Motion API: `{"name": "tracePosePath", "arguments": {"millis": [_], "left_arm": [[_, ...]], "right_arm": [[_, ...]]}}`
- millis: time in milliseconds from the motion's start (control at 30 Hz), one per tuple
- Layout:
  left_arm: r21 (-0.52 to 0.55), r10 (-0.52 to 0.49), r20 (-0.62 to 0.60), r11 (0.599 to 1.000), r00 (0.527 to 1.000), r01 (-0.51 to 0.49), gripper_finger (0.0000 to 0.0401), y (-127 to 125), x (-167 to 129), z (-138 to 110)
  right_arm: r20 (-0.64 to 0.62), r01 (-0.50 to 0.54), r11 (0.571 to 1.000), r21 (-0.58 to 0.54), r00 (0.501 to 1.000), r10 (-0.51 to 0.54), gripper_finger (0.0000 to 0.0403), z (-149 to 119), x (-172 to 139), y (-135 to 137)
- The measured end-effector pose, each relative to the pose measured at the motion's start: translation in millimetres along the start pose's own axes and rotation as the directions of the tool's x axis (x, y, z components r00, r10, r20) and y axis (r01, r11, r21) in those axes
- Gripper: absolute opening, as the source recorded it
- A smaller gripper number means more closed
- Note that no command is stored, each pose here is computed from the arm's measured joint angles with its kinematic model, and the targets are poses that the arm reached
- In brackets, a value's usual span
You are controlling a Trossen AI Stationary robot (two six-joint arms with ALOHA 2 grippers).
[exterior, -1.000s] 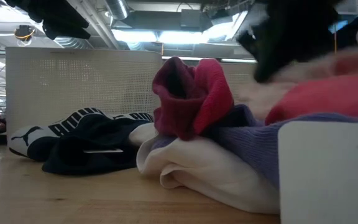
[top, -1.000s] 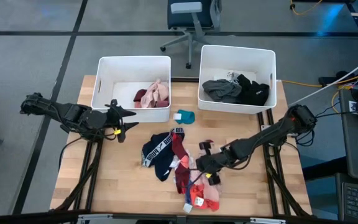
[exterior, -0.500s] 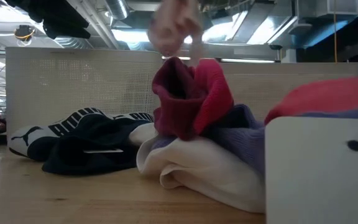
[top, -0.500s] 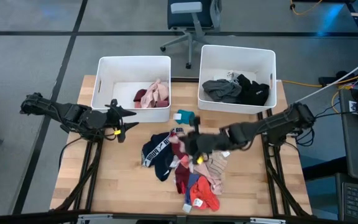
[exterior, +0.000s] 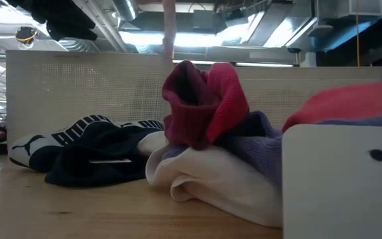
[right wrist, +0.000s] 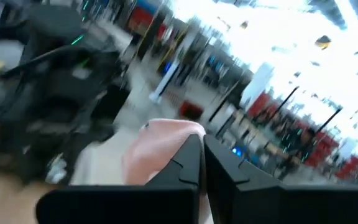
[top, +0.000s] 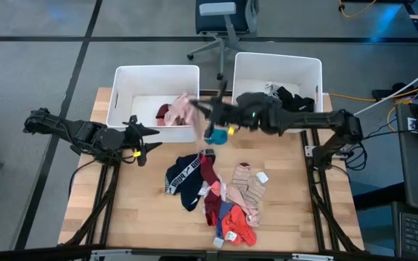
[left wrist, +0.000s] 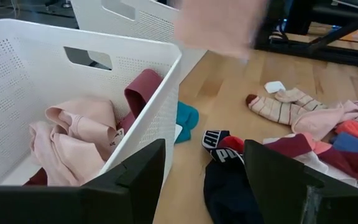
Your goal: Sort clothes
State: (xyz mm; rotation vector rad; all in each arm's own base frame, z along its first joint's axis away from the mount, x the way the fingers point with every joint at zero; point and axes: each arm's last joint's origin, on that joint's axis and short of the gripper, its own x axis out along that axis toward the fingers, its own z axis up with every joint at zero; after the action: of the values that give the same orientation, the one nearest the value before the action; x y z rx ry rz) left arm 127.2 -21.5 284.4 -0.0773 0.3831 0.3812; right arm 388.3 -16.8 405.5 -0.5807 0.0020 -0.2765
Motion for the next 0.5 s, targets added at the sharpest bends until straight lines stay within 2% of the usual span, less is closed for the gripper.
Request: {"name": "tracePosePath", "arguments": {"millis": [133, 267, 367, 500], "left_arm": [[0.008, -0.008, 0.025, 1.0, 1.0, 0.007, 0.0208, -1, 0, 3], [0.022, -0.02, 0.068, 1.0, 0.997, 0.018, 0.0208, -2, 0, 8], [0.033, -0.026, 0.094, 0.999, 0.995, 0.023, 0.0208, -3, -1, 11], [0.04, -0.027, 0.098, 0.999, 0.995, 0.024, 0.0208, -3, -1, 11]], "right_arm": [[0.116, 0.053, 0.999, 0.012, 0.992, -0.054, 0.0014, -12, 9, -32], [0.158, 0.084, 0.994, 0.064, 0.983, -0.093, 0.0014, -32, 20, -56], [0.134, 0.097, 0.985, 0.146, 0.984, -0.117, 0.0014, -51, 29, -65], [0.09, 0.095, 0.974, 0.206, 0.989, -0.115, 0.0014, -73, 42, -62]]}}
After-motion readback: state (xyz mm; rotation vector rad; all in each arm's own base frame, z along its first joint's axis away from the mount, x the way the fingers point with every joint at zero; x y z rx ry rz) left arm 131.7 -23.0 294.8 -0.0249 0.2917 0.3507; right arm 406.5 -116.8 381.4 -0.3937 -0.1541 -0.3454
